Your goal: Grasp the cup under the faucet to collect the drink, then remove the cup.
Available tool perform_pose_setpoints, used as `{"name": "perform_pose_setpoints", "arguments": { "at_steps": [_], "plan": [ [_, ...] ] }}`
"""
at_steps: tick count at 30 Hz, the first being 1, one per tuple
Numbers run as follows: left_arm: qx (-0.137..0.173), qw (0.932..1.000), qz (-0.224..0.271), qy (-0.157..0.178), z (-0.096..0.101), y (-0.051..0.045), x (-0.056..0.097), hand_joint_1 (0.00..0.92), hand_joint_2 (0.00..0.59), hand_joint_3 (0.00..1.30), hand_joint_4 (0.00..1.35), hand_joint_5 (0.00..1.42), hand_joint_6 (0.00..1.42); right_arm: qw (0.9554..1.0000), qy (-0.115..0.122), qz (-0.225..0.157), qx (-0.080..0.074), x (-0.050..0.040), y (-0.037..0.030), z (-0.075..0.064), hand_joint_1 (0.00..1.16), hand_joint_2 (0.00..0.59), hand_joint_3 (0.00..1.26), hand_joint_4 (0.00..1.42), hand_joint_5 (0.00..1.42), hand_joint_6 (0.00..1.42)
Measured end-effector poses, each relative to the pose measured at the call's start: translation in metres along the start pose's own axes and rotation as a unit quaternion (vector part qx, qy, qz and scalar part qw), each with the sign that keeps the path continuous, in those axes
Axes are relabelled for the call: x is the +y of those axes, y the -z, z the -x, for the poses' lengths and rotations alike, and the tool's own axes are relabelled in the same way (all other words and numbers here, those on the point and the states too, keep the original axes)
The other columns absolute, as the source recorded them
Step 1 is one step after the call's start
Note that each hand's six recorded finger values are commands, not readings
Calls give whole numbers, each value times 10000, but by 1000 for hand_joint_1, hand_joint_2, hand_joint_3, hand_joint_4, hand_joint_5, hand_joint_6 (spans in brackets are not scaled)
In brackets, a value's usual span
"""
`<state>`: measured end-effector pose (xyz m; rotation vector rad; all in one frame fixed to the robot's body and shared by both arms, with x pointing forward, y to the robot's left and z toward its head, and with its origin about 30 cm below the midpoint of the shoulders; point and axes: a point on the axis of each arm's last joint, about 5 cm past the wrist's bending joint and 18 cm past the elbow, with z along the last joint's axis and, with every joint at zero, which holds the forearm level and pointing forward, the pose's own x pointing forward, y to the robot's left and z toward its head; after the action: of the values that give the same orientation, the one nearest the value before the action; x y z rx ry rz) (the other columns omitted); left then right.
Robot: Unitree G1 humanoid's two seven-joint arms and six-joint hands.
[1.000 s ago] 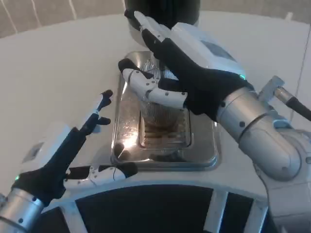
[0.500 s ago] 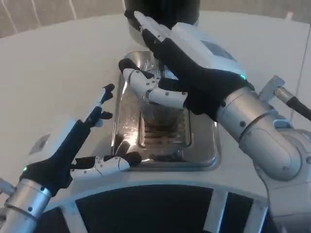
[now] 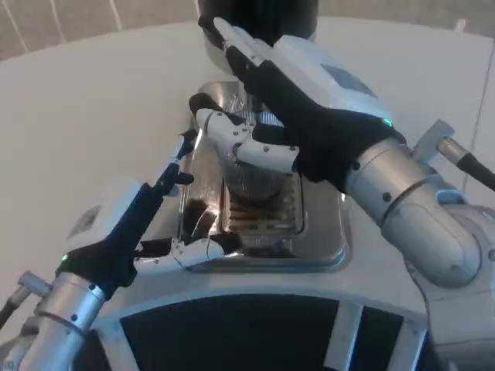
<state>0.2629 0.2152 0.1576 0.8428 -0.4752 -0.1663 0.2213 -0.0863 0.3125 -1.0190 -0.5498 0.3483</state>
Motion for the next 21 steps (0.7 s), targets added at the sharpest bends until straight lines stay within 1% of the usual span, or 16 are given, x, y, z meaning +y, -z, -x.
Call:
{"name": "perform_pose_setpoints", "arguments": {
  "at_steps": [3, 10, 21],
  "plan": [
    [29, 10000, 15, -57, -54, 8, -1, 325, 45, 0, 0, 239, 290, 10000, -4, 5, 3, -6, 0, 4, 210, 508, 0, 0, 0, 0],
    [82, 9999, 54, -45, -159, 21, -40, 326, 50, 0, 0, 239, 290, 10000, -3, -8, 6, -8, 3, -1, 210, 508, 0, 0, 0, 0],
    [218, 9997, 86, -75, -254, 58, -77, 320, 53, 0, 0, 239, 290, 10000, 11, -6, -1, -13, 10, -6, 211, 508, 0, 0, 0, 0]
  ]
}}
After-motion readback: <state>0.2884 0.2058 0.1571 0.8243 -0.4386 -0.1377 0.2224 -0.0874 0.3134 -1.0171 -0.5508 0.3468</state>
